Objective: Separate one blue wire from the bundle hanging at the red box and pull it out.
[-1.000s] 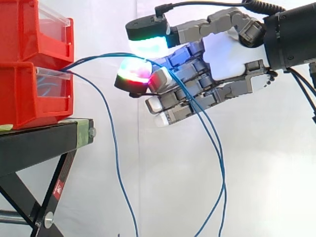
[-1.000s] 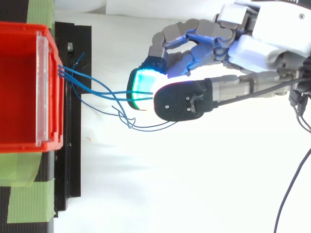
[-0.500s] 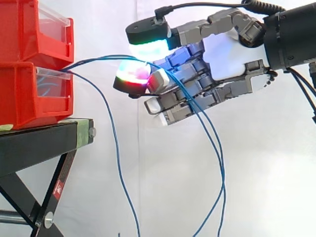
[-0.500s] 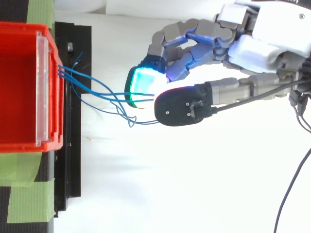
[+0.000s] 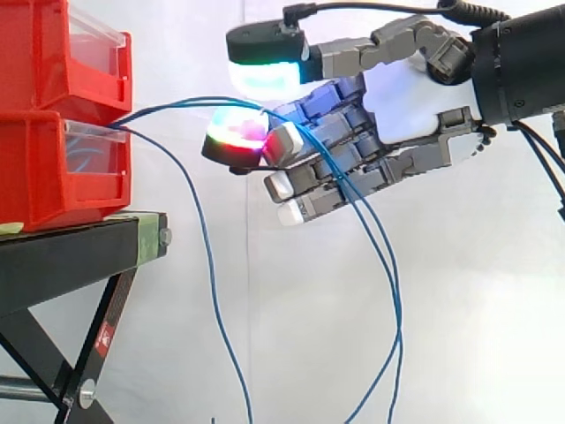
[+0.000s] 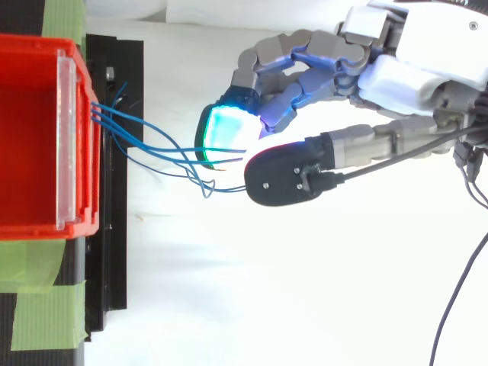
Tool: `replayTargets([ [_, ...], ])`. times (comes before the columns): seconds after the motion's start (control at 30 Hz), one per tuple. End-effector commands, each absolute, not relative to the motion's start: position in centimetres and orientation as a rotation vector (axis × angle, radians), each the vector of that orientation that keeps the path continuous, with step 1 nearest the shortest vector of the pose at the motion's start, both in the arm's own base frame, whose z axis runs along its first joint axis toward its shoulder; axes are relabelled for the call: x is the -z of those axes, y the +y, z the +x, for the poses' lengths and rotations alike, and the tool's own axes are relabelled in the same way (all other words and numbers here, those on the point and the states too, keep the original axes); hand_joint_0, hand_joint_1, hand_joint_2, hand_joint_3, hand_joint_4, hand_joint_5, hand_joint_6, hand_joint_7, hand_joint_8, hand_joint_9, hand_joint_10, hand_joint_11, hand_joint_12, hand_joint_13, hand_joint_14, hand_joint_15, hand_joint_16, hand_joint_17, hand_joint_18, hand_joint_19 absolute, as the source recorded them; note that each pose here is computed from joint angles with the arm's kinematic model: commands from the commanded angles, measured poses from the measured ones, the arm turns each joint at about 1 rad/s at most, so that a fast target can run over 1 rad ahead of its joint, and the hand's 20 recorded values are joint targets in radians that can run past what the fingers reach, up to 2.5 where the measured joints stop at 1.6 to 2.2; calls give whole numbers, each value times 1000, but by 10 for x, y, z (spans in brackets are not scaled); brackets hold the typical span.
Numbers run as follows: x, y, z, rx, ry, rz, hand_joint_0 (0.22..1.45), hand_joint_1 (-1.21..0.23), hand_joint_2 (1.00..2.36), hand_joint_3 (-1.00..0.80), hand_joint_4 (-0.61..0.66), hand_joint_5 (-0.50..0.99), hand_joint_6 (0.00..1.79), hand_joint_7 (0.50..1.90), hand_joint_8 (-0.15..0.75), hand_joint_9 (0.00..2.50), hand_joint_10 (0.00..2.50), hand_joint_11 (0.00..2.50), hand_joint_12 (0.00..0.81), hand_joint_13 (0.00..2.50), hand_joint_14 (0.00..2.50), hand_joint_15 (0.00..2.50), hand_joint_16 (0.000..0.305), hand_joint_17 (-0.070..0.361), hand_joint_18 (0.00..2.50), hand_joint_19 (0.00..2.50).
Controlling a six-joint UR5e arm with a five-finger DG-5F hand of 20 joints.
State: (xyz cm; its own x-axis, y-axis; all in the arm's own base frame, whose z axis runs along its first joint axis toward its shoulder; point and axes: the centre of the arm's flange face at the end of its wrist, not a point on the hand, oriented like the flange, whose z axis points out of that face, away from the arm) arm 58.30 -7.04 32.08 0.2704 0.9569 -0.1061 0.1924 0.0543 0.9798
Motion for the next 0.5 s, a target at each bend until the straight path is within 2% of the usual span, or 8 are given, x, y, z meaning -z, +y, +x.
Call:
replayTargets([
  [0.0, -321, -70, 583, -848, 1162, 1399, 532, -714, 1008, -428, 266, -284, 815, 1182, 327, 92, 20, 1407, 361, 400, 5, 1558, 44, 100, 253, 748],
  [0.1, -321, -70, 583, -848, 1162, 1399, 512, -678, 1000, -500, 277, -273, 774, 1175, 332, 100, 20, 1403, 369, 406, 4, 1556, 46, 104, 259, 753],
  [0.2, -321, -70, 583, -846, 1163, 1400, 510, -683, 1000, -500, 280, -271, 767, 1168, 335, 111, 20, 1392, 375, 416, 4, 1551, 47, 105, 269, 747],
  [0.47, -321, -70, 583, -845, 1164, 1400, 630, -854, 1005, -453, 257, -275, 794, 1174, 302, 116, 22, 1363, 356, 429, 11, 1534, 44, 98, 289, 697],
])
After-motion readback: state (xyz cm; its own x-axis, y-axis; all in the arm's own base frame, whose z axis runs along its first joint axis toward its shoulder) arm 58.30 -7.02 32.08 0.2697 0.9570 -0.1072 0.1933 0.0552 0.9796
